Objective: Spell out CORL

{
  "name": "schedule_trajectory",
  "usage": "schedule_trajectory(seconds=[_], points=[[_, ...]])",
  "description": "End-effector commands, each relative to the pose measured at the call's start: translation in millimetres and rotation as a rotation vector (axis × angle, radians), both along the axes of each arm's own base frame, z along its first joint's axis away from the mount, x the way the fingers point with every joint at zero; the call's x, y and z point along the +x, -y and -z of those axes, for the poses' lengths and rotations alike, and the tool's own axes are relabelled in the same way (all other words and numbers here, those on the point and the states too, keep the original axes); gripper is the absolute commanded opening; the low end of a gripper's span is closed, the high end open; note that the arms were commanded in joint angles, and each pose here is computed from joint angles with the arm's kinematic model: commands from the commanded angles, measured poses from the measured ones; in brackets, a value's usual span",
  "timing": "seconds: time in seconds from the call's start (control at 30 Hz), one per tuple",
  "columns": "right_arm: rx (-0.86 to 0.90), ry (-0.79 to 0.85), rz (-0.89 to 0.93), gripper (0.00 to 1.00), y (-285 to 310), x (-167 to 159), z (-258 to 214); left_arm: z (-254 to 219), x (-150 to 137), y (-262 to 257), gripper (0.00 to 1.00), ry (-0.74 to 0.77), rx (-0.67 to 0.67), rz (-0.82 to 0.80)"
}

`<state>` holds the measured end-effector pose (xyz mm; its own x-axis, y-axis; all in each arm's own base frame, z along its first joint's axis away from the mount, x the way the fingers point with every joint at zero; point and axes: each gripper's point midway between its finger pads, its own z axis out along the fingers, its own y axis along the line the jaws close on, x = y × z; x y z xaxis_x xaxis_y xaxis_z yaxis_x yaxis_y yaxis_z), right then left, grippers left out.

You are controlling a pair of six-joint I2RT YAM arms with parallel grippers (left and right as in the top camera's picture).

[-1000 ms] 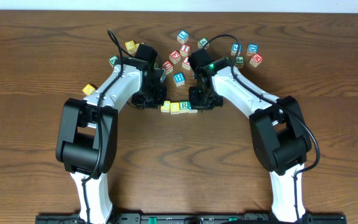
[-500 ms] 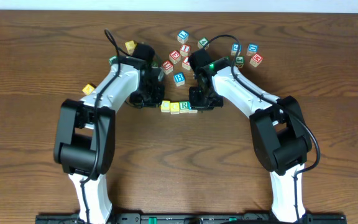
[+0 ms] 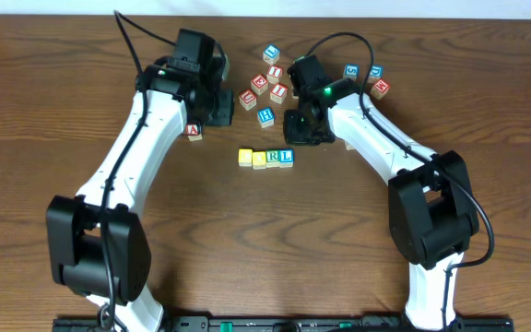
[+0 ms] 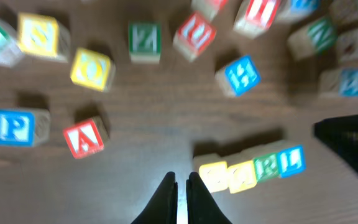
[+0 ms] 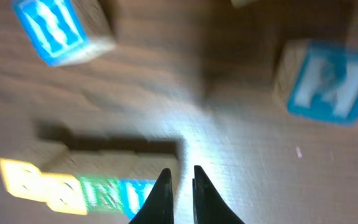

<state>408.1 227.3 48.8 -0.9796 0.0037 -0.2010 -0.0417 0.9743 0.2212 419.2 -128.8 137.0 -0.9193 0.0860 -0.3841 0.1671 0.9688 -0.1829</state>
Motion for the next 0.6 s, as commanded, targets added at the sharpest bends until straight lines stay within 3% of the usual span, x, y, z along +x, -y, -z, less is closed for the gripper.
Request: schedule_trajectory(seconds=[0.0,0.27,0.4,0.57], points=[[0.071,0.081,-0.024,0.07,-16,12,-25,-40,13,-4,0.07,0.111,-0.014,-0.047],[0.139,0.153,-0.011,0.02,-32,28,-35,-37,15,-12,0.08,0.077,-0.062,-0.164],[0.202,0.14,0.026,0.01,-11,36,-58,-17,12,7,0.07,0.031,-0.057,-0.128],[0.114,0.22,0.129,0.08,45,42,-102,25,14,37,0.07,-0.034,-0.039,-0.077]])
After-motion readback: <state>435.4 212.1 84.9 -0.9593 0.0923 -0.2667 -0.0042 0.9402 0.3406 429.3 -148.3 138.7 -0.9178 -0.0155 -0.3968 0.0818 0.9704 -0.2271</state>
